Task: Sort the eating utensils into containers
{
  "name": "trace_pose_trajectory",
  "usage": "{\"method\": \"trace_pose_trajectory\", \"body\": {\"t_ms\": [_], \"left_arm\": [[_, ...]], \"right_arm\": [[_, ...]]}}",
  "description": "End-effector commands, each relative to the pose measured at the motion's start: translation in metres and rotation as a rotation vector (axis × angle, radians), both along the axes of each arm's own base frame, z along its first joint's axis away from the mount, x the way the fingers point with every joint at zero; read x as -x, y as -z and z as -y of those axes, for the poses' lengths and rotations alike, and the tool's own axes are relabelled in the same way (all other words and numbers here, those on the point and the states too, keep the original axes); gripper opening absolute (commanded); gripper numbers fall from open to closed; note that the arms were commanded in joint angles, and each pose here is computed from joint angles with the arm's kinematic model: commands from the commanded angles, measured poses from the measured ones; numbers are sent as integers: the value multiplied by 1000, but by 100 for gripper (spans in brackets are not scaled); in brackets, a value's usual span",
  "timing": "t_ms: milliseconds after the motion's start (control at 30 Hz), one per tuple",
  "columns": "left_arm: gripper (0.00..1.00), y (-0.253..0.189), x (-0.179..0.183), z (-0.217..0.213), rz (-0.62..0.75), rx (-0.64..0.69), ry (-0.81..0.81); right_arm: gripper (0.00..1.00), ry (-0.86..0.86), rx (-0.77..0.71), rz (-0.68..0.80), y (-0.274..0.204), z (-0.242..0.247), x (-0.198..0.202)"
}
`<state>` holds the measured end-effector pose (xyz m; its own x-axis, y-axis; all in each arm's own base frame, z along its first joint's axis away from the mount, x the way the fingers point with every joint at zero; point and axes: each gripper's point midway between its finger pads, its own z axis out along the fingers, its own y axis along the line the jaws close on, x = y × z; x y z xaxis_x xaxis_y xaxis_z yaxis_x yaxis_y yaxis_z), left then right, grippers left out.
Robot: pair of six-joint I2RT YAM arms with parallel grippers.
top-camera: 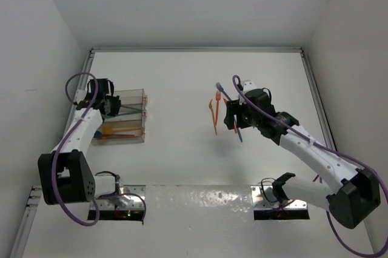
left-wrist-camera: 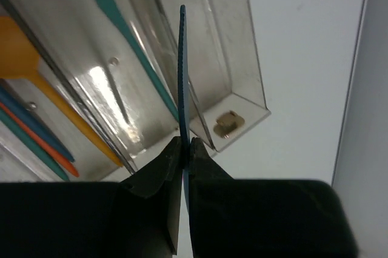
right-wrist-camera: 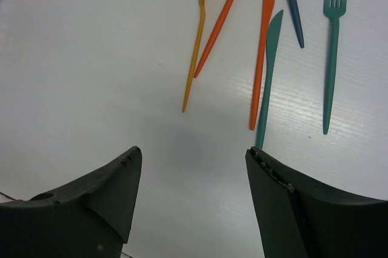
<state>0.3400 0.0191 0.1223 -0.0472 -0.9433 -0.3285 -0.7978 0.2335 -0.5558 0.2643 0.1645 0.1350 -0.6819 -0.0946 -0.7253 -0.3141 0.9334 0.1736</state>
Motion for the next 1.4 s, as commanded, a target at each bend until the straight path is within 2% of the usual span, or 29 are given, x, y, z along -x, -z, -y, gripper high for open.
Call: {"method": "trace_pose_trajectory", "body": {"t_ms": [0,167,233,333,367,433,467,567,633,667,733,833,933,1067,1167,1367], "left_arm": [[0,3,15,-22,-22,-16,-105],[0,11,16,-43,-18,-32,-165],[4,19,14,-43,-30,-12,-163],[16,30,14,-41,-62,8,-169],[24,32,14,-39,-66,15,-166],[32,32,12,-39,-54,15,-168],[40,32,11,-40,-47,15,-172],[54,30,7,-39,-36,17,-161],[59,26,5,-38,-29,19,-149],[64,22,2,-35,-20,23,-121],[65,14,-3,-32,-3,18,-78],[66,-6,-13,-15,51,16,65],[68,-40,-25,4,114,-67,203],[70,-74,-32,51,179,-216,442],[70,-84,-28,95,219,-233,621],[71,-88,-16,132,244,-255,807]], "right_arm": [[70,7,5,40,-7,2,-2],[70,16,27,38,-2,7,-2],[71,20,33,42,-2,8,-3],[71,11,46,39,0,8,-4],[71,11,50,40,-1,8,-5],[71,12,55,41,-1,8,-6],[71,14,59,38,0,8,-6],[71,17,67,30,4,9,-6],[70,33,89,29,8,14,-8],[68,38,100,26,11,16,-8],[63,43,131,17,19,20,-10],[49,53,177,-10,36,27,-13],[38,58,202,-51,52,32,-17],[35,61,226,-124,73,40,-19],[35,69,242,-188,91,49,-15],[37,26,269,-292,120,56,3]]}}
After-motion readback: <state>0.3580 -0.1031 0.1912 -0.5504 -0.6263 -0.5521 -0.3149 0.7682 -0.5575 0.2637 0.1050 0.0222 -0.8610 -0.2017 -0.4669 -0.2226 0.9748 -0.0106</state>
